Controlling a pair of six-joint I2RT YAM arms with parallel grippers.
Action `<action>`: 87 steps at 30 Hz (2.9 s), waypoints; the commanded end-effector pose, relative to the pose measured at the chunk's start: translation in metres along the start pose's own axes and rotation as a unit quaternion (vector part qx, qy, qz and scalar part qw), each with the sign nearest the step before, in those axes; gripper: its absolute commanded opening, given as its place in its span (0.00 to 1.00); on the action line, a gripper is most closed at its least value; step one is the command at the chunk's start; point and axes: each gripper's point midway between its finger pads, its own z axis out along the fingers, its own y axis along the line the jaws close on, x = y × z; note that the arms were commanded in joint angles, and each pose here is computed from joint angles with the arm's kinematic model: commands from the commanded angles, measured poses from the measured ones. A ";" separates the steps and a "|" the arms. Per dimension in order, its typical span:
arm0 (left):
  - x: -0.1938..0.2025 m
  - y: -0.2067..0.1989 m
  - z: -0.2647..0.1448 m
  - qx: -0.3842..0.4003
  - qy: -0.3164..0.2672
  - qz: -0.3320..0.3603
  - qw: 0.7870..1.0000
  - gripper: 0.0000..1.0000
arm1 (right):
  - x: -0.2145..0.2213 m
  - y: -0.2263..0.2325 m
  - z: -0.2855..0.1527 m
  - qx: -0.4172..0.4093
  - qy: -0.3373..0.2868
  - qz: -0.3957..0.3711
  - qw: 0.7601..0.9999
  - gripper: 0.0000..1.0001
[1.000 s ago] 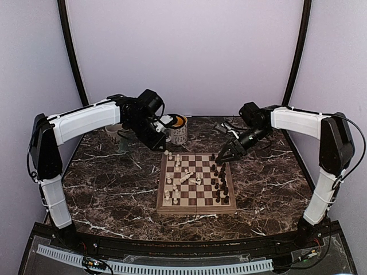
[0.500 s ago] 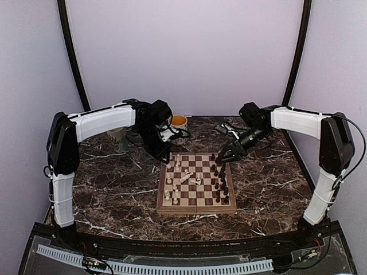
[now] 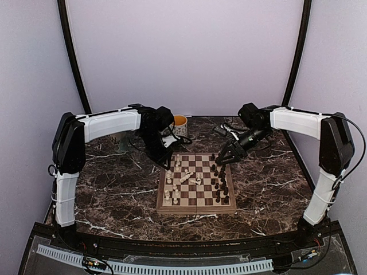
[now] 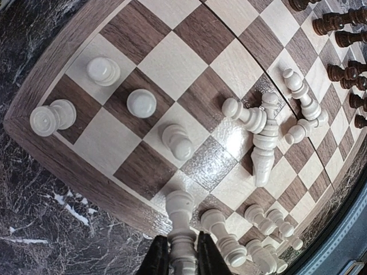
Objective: Set up the chess pieces on the board
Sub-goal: Place the queen at d1.
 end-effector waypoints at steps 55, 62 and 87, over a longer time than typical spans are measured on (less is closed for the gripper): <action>-0.004 -0.011 0.008 -0.031 0.016 0.017 0.999 0.33 | 0.010 0.014 0.013 -0.016 0.034 -0.013 0.999 0.50; -0.007 -0.004 0.008 -0.059 0.011 0.026 0.998 0.29 | 0.010 0.014 0.014 -0.016 0.036 -0.014 0.999 0.50; -0.051 -0.038 -0.054 -0.094 -0.149 0.094 0.980 0.44 | -0.003 0.012 0.006 0.010 0.028 -0.021 0.999 0.48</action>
